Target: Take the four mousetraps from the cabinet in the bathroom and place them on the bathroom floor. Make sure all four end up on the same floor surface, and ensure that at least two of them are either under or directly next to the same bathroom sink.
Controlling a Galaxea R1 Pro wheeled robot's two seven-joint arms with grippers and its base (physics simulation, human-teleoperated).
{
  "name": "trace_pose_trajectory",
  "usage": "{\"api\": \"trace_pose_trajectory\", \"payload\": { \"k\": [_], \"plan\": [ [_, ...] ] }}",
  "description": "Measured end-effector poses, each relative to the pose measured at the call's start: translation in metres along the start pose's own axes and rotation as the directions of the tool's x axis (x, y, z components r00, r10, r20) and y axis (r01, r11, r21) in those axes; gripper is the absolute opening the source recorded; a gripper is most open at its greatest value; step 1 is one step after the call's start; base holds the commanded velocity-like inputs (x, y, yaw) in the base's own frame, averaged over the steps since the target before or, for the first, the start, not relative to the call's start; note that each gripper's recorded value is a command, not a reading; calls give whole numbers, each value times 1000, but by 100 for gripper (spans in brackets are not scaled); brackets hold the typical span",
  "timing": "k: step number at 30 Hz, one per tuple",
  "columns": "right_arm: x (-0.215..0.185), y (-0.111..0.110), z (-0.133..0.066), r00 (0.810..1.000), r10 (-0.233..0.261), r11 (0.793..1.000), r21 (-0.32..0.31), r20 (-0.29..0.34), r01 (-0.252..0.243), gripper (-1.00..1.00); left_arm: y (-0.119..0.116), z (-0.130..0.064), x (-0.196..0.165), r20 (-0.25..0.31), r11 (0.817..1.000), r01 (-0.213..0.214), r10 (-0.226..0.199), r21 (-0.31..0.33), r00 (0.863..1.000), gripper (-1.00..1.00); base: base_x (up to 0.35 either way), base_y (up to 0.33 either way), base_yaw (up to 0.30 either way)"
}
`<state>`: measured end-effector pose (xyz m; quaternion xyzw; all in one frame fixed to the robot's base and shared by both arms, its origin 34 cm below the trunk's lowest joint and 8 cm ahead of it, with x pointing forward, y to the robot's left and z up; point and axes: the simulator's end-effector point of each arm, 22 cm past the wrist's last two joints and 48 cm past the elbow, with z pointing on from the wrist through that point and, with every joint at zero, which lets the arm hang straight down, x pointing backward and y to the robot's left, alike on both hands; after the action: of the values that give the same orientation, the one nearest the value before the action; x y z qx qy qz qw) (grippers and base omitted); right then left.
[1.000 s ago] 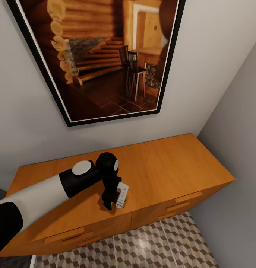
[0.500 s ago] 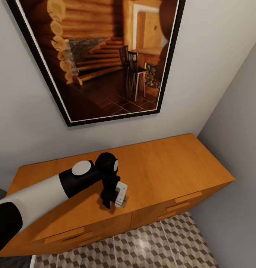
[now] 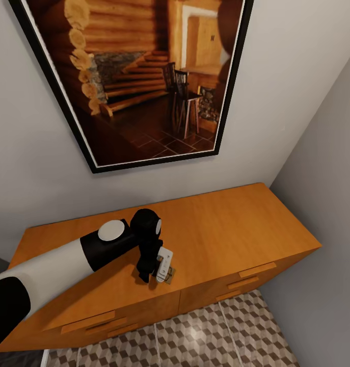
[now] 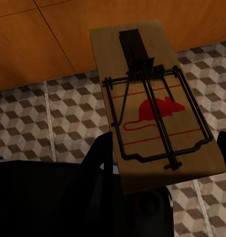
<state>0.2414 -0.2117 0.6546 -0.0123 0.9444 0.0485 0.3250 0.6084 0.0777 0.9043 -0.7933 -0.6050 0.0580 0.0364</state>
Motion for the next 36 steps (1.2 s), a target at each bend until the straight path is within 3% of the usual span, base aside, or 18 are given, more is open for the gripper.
{"api": "trace_pose_trajectory", "payload": {
  "k": [36],
  "plan": [
    [0, 0, 0, 1000, 0, 1000, 0, 0, 0, -100, 0, 0, 0, 0, 1000, 1, -1, 0, 1000, 100, 0, 0, 0]
  ]
}}
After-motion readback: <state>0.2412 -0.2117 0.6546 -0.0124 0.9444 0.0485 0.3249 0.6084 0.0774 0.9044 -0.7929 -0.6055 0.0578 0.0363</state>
